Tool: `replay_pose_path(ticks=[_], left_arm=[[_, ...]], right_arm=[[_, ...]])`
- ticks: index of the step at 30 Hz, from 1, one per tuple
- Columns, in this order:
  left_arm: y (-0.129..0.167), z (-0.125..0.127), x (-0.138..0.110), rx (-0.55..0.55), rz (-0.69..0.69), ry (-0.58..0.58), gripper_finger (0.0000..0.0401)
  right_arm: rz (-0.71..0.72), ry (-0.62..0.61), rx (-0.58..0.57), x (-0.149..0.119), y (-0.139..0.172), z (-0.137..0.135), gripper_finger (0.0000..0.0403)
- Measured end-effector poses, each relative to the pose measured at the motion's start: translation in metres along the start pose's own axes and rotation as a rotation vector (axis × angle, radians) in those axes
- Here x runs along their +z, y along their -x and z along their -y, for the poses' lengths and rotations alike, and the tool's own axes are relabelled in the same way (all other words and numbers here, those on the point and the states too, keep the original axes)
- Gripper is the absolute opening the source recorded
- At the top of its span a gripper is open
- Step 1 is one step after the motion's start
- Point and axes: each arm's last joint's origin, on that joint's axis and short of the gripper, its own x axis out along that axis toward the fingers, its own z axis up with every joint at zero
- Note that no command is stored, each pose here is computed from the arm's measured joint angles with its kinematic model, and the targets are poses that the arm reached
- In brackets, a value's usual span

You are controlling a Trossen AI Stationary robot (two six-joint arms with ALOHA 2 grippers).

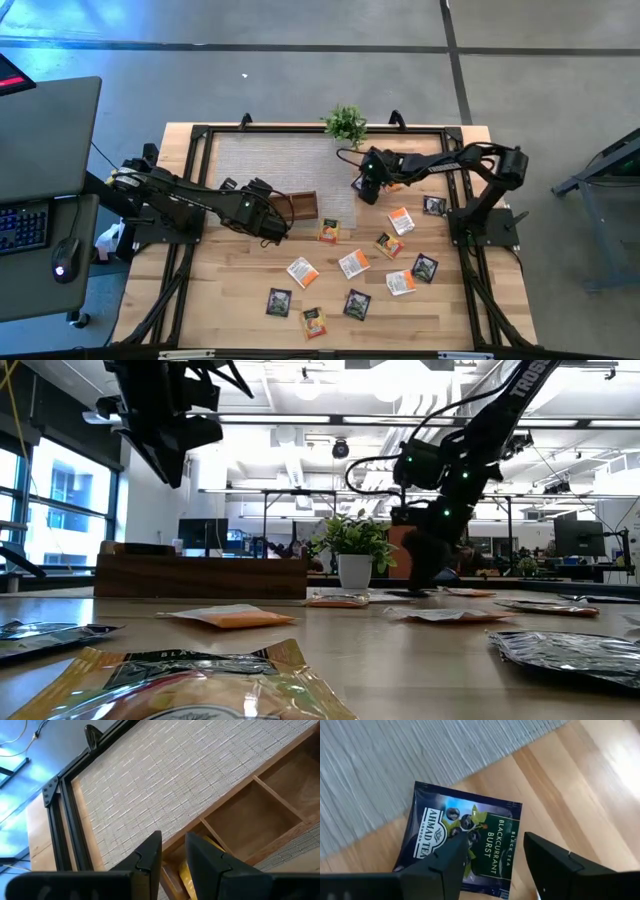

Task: Pick & Place Tea
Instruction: Put the purple tea bag into the middle section of the wooden organizer

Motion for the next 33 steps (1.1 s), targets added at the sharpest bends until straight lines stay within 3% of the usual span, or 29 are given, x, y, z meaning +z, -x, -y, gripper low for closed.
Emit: replay_pose_path(ticks=[6, 10, 20, 25, 30, 33], left_arm=[[0.0, 0.0, 0.0, 0.0, 0.0, 0.0, 0.0085], [0.0, 0.0, 0.0, -0.003, -0.009, 0.0, 0.0085], [0.0, 0.0, 0.0, -0.004, -0.016, -0.001, 0.0085], [0.0, 0.0, -0.001, -0.004, -0.017, -0.001, 0.0085], [0.0, 0.0, -0.001, -0.004, -0.018, -0.001, 0.0085], [0.0, 0.0, 0.0, -0.001, -0.009, -0.001, 0.0085]], right_arm=[[-0.019, -0.082, 0.098, 0.0, -0.012, 0.008, 0.0194], [-0.017, -0.095, 0.102, 0.0, -0.013, 0.013, 0.0174], [0.018, -0.073, 0.157, 0.003, -0.013, 0.012, 0.0012], [0.033, -0.061, 0.172, 0.004, -0.012, 0.009, 0.0011], [0.117, 0.017, 0.195, 0.008, 0.016, -0.011, 0.0008], [0.304, 0.111, 0.145, 0.021, 0.045, -0.032, 0.0005]])
